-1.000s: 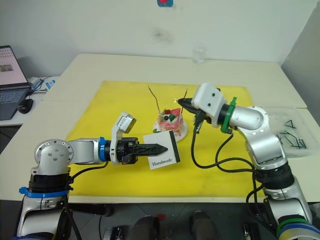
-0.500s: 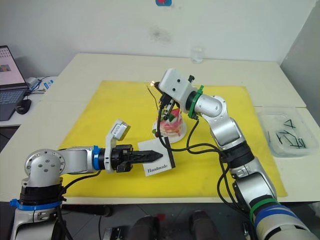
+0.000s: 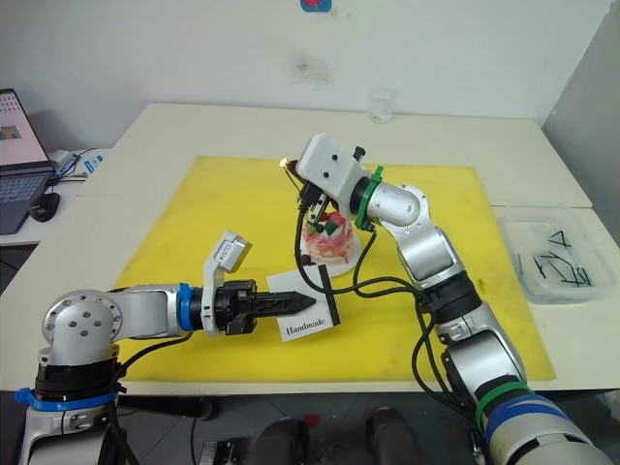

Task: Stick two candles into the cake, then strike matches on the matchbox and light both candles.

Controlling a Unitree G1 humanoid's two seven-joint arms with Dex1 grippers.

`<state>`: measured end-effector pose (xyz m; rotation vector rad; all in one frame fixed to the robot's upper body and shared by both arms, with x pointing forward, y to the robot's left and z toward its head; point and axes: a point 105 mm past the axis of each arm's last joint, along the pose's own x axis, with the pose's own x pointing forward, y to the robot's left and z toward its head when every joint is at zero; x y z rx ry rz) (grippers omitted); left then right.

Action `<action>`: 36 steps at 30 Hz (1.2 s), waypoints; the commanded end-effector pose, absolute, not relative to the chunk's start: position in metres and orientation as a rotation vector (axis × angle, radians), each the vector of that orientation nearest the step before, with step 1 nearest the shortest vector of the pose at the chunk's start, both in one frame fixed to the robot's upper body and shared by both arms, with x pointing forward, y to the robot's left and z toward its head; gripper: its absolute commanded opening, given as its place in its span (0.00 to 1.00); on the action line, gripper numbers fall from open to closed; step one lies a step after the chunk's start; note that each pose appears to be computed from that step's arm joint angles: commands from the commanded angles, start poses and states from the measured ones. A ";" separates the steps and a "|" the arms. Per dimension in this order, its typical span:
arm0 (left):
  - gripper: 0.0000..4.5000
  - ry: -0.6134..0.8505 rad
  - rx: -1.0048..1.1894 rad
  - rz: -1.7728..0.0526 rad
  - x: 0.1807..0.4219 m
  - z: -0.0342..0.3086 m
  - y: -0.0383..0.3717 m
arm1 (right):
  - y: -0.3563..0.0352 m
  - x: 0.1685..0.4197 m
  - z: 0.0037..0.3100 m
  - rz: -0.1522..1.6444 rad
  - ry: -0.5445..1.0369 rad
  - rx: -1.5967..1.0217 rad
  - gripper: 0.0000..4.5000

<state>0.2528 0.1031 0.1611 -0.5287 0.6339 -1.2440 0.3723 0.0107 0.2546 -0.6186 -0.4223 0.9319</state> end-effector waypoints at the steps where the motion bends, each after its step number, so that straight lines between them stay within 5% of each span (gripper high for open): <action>1: 0.00 0.587 -0.516 -1.269 0.252 0.171 0.102 | 0.013 0.368 0.270 0.932 -0.477 -0.626 0.00; 36: 0.00 0.589 -0.520 -1.284 0.252 0.170 0.099 | 0.006 0.375 0.263 0.901 -0.433 -0.642 0.00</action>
